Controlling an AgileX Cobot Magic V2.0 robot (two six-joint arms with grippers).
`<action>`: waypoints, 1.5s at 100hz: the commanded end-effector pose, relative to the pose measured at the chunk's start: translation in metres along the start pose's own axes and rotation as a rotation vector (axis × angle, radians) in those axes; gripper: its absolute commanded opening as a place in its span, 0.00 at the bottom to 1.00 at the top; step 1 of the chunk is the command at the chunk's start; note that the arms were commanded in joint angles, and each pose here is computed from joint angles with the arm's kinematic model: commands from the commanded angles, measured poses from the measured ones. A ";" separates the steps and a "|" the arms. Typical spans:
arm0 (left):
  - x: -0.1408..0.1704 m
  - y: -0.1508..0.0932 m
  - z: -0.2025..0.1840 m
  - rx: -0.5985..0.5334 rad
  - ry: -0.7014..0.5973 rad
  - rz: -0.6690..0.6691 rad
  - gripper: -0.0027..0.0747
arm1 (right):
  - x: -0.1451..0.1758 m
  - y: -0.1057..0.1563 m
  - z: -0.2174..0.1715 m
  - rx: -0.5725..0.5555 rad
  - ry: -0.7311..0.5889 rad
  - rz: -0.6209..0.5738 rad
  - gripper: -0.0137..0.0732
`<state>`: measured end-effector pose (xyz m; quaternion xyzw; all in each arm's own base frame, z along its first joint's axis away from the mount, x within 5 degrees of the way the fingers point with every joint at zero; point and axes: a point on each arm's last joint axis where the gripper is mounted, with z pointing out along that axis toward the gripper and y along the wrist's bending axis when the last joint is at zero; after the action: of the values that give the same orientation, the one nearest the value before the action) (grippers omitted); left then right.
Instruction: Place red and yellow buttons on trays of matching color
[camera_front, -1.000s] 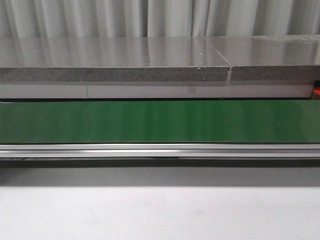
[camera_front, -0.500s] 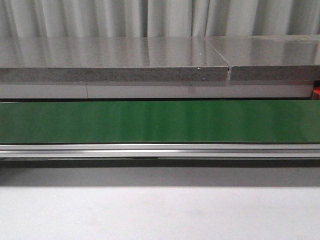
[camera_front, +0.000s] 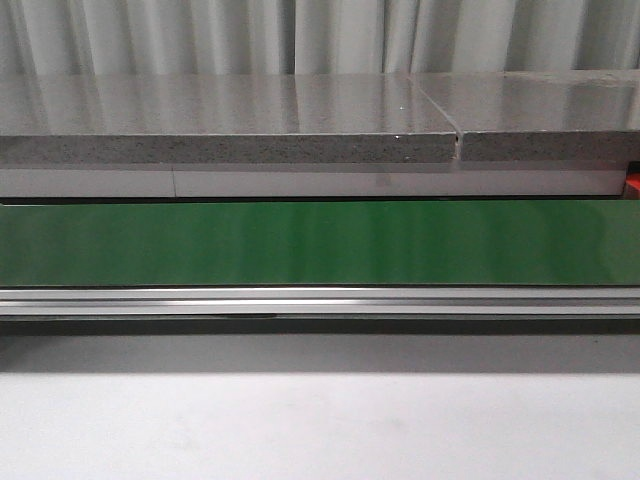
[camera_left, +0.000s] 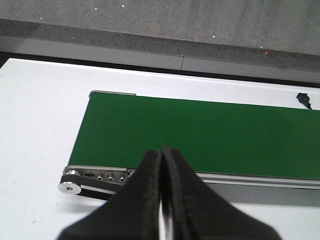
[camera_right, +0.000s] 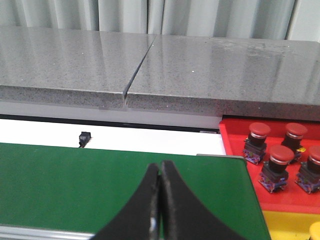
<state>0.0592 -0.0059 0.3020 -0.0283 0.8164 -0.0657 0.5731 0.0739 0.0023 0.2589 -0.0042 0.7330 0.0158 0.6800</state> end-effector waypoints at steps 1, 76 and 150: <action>-0.013 -0.002 -0.003 0.021 -0.082 -0.006 0.01 | -0.005 0.000 -0.003 0.004 -0.113 -0.011 0.08; -0.013 -0.002 -0.003 0.021 -0.082 -0.006 0.01 | 0.048 -0.001 -0.016 0.002 -0.195 0.025 0.08; -0.013 -0.002 -0.003 0.021 -0.082 -0.006 0.01 | 0.048 -0.001 -0.016 0.002 -0.195 0.026 0.08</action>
<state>0.0588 -0.0059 0.3021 -0.0283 0.8158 -0.0658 0.5738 0.0567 0.0015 0.1988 0.0122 0.7050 0.0294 0.7085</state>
